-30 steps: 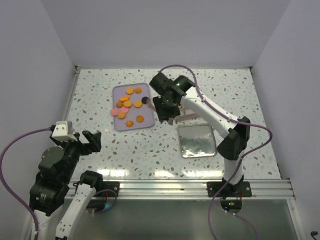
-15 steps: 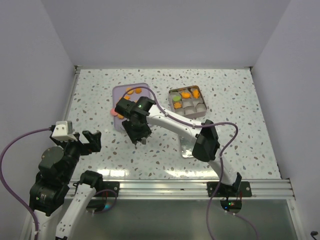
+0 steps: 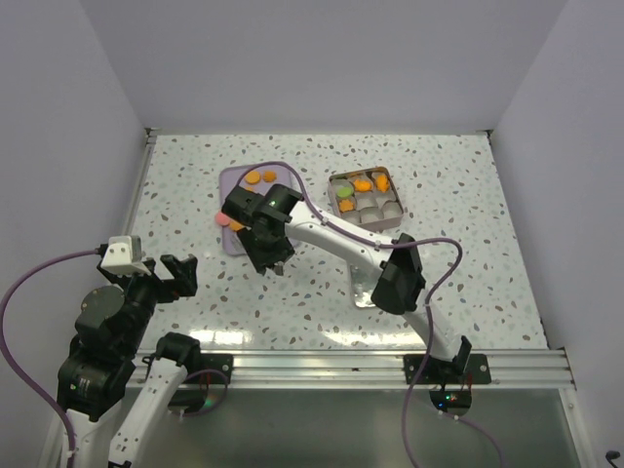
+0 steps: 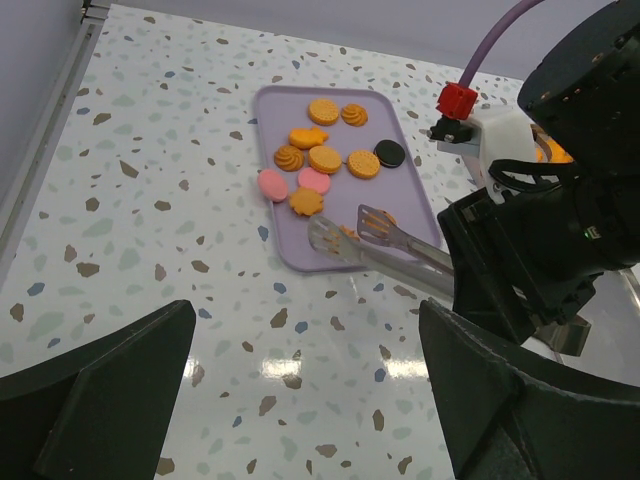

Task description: Pack the cookies

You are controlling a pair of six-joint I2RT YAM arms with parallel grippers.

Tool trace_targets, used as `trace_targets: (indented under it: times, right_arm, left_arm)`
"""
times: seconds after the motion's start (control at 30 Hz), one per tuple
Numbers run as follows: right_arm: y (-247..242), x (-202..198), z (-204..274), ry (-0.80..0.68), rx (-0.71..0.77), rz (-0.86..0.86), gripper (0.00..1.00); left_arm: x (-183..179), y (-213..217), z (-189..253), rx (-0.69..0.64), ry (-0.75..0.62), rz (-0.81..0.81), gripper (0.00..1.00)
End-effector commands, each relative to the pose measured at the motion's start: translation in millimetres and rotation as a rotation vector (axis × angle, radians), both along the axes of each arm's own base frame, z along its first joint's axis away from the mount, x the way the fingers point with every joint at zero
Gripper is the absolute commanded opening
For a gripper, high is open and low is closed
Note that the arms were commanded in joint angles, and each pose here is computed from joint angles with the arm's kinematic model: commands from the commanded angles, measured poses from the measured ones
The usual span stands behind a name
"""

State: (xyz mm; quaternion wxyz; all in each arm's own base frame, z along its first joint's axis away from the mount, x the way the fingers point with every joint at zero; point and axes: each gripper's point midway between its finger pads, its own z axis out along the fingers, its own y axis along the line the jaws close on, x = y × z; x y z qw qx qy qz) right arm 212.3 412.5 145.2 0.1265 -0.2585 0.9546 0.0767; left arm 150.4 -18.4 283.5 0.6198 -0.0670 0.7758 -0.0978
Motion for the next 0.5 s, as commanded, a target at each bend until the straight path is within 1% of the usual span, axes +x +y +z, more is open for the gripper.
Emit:
trace_targets:
  times: [0.0, 0.17, 0.47]
  right_arm:
    - [-14.5, -0.5, -3.2, 0.001, -0.08, -0.002, 0.49]
    - [-19.2, 2.4, -11.5, -0.004, -0.128, -0.003, 0.49]
    - [-26.2, 4.1, -18.4, -0.007, -0.172, -0.005, 0.49]
  left_arm:
    - [2.0, -0.4, 10.1, 0.003, -0.047, -0.006, 1.0]
    - [1.5, -0.3, 10.9, 0.002, -0.05, -0.006, 1.0]
    - [2.3, -0.8, 10.3, 0.001, -0.047, -0.008, 1.0]
